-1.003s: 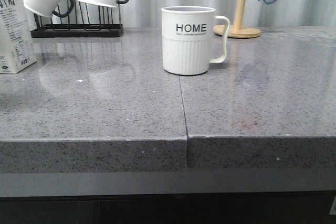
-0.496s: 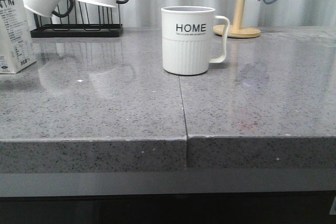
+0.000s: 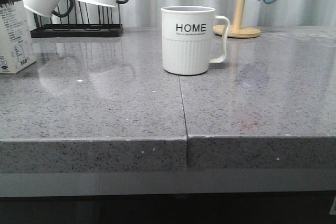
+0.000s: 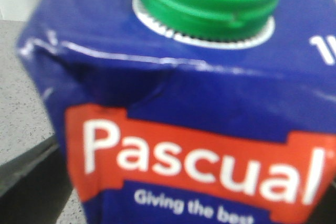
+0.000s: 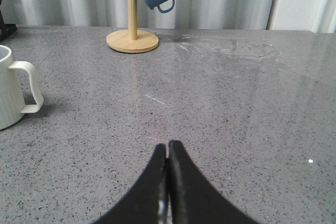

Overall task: Place milk next to cup
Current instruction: 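Reach the left gripper down to the Pascual milk carton, then close the left gripper on the milk carton top and lift it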

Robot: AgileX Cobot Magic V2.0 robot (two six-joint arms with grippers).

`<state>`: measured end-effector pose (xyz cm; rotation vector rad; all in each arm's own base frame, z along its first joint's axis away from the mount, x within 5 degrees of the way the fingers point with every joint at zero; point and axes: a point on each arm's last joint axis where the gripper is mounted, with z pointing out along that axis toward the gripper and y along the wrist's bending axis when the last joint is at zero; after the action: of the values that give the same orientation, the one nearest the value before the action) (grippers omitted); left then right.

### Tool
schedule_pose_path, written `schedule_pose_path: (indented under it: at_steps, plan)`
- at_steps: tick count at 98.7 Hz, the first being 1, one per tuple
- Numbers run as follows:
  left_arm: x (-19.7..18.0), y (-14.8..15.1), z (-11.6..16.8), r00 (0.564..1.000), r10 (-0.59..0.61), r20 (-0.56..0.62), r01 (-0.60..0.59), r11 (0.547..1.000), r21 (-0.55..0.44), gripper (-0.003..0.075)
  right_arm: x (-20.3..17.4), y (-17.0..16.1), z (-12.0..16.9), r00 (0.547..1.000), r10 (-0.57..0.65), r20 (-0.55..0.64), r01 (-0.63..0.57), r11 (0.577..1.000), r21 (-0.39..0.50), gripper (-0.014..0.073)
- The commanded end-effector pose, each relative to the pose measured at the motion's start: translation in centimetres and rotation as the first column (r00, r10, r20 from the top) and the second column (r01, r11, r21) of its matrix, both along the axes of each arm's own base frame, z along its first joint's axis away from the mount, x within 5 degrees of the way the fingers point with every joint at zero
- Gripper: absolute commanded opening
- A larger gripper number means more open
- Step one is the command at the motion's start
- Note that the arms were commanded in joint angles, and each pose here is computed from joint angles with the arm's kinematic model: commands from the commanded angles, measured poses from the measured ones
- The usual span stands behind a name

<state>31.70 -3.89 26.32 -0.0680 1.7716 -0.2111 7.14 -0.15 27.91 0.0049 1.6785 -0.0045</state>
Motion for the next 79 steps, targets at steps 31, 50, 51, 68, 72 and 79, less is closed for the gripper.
schedule_pose_path:
  at_steps: [31,50,51,68,72,79]
  plan:
    - [0.2,0.0,2.9,0.988,0.006,0.154,-0.003,1.000,-0.020,0.0227,0.0,0.1,1.5,0.996,0.007,0.092,-0.005,1.000,-0.018,-0.0068]
    - [-0.5,-1.3,4.5,0.979,-0.032,0.201,0.038,0.999,-0.028,0.0227,0.0,0.1,1.5,0.996,0.007,0.092,-0.005,1.000,-0.018,-0.0068]
    - [-0.5,-1.3,4.7,0.978,-0.033,0.207,0.040,0.999,-0.030,0.0227,0.0,0.1,1.5,0.996,0.007,0.092,-0.005,1.000,-0.018,-0.0068]
    - [-0.8,-2.9,6.5,0.970,-0.050,0.240,0.067,0.996,-0.066,0.0227,0.0,0.1,1.5,0.996,0.007,0.092,-0.005,1.000,-0.018,-0.0068]
    - [-0.8,-3.5,7.0,0.967,-0.052,0.248,0.070,0.996,-0.063,0.0227,0.0,0.1,1.5,0.996,0.007,0.092,-0.005,1.000,-0.018,-0.0068]
    - [-1.0,-4.5,7.6,0.963,-0.054,0.264,0.070,0.996,-0.052,0.0227,0.0,0.1,1.5,0.996,0.007,0.092,-0.005,1.000,-0.018,-0.0068]
